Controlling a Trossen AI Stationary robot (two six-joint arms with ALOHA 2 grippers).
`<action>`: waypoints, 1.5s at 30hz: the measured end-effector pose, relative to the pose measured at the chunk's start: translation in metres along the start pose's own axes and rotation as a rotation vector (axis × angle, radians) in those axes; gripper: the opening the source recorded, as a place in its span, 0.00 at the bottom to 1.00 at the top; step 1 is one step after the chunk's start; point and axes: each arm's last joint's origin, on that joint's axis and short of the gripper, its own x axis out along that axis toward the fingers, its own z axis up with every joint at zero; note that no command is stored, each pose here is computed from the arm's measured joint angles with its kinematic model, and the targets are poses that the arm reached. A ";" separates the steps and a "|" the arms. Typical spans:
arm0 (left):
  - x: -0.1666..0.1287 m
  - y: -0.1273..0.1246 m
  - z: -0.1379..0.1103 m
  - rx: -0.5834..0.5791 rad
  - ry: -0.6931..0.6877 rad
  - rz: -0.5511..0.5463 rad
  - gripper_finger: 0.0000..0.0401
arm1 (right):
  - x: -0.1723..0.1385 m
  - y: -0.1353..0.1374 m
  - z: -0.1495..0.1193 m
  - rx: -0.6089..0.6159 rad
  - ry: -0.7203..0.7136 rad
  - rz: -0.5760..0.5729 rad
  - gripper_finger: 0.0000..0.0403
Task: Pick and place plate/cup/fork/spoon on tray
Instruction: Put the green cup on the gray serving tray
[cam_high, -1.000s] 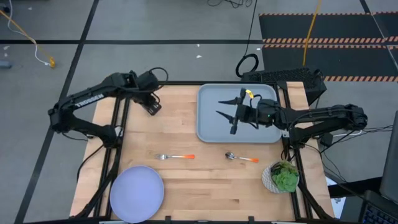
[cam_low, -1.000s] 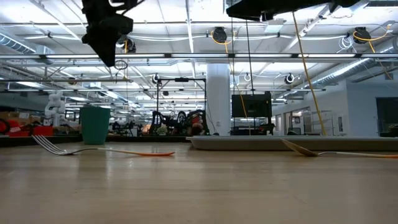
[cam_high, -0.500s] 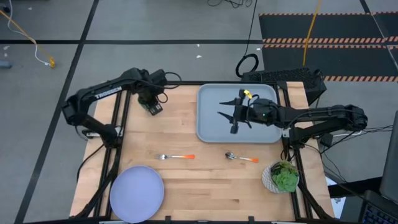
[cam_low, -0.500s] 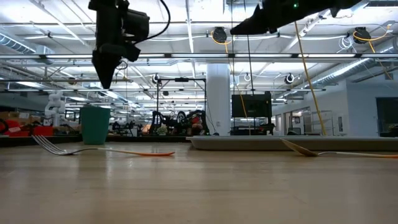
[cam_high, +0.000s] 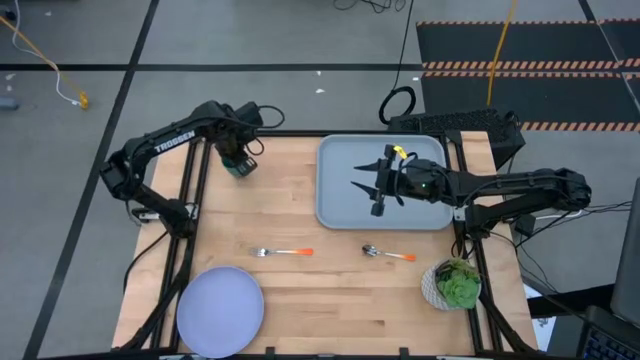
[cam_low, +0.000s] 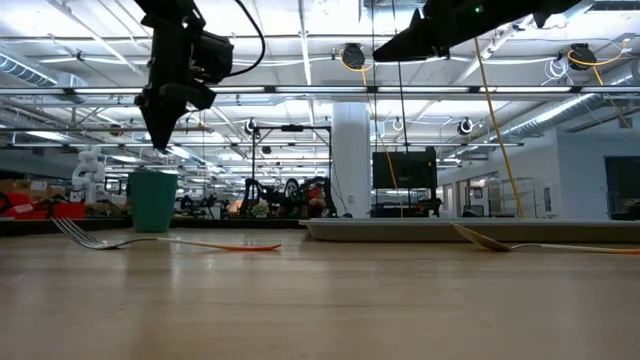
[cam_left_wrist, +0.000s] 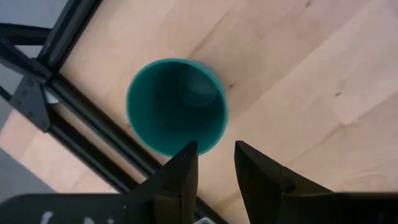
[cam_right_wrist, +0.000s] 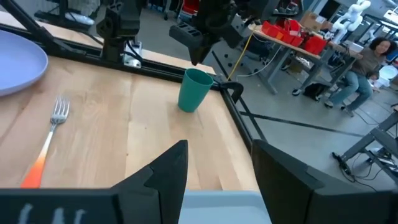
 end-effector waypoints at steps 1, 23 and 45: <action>0.000 0.000 0.000 0.000 -0.005 -0.003 0.27 | 0.000 0.000 0.000 0.000 0.004 0.001 0.43; 0.043 -0.009 -0.002 0.073 -0.027 -0.004 0.27 | 0.000 0.001 -0.004 -0.014 0.044 0.014 0.42; 0.056 -0.006 -0.001 0.088 -0.013 0.025 0.19 | 0.000 0.002 -0.006 -0.024 0.059 0.017 0.42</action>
